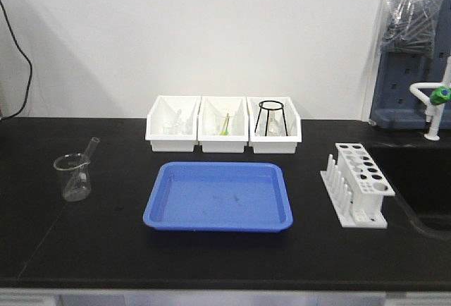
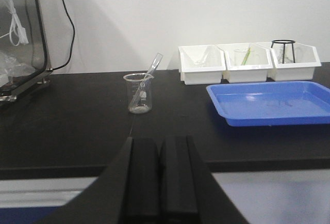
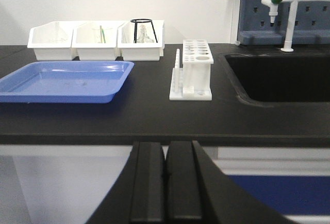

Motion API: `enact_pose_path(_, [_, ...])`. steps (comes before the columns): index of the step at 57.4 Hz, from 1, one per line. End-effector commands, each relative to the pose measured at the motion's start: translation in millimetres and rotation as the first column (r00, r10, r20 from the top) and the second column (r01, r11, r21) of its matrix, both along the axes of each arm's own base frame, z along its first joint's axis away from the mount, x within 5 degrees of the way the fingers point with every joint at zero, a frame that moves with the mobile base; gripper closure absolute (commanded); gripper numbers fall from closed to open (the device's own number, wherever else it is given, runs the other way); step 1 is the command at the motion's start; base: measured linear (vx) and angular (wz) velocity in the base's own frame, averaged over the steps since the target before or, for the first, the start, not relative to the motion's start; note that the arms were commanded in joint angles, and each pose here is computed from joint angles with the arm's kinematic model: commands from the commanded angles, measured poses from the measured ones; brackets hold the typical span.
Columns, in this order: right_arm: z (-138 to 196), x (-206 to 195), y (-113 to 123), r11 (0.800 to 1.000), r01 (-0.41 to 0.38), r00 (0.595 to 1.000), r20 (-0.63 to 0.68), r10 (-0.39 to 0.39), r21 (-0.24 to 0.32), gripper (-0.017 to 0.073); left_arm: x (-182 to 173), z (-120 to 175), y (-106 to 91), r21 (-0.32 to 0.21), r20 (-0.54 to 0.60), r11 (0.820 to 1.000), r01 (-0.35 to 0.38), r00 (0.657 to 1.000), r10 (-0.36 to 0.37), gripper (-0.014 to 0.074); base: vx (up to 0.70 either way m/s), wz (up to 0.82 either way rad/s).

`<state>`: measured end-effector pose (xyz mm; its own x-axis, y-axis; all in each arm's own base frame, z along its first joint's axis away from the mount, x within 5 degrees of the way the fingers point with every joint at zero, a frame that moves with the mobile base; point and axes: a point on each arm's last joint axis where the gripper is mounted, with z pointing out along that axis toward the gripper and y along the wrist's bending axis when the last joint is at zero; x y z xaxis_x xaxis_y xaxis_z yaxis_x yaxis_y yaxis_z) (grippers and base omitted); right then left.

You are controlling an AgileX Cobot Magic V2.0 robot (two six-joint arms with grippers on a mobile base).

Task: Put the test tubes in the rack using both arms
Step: 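Drive the base forward toward the bench with the white bins, then move the left gripper toward the clear test tube in the glass beaker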

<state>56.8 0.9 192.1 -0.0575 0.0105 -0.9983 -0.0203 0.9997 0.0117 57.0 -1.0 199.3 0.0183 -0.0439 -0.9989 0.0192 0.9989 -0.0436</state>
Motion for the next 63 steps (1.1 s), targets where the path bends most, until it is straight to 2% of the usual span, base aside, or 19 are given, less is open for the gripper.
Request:
enact_pose_path(1, [4.6,0.0,0.6,1.0,-0.008,0.996,0.084,0.008,-0.009,0.0566,-0.8,-0.7,-0.3,-0.016,0.071,1.0,0.004,0.997,-0.003,0.0611,0.36,0.03])
enact_pose_path(37, [4.6,0.0,0.6,1.0,-0.008,0.996,0.084,0.008,-0.009,0.0566,-0.8,-0.7,-0.3,-0.016,0.071,1.0,0.004,0.997,-0.003,0.0611,0.37,0.01])
enact_pose_path(63, [4.6,0.0,0.6,1.0,-0.008,0.996,0.084,0.008,-0.009,0.0566,-0.8,-0.7,-0.3,-0.016,0.071,1.0,0.004,0.997,-0.003,0.0611,0.24,-0.05])
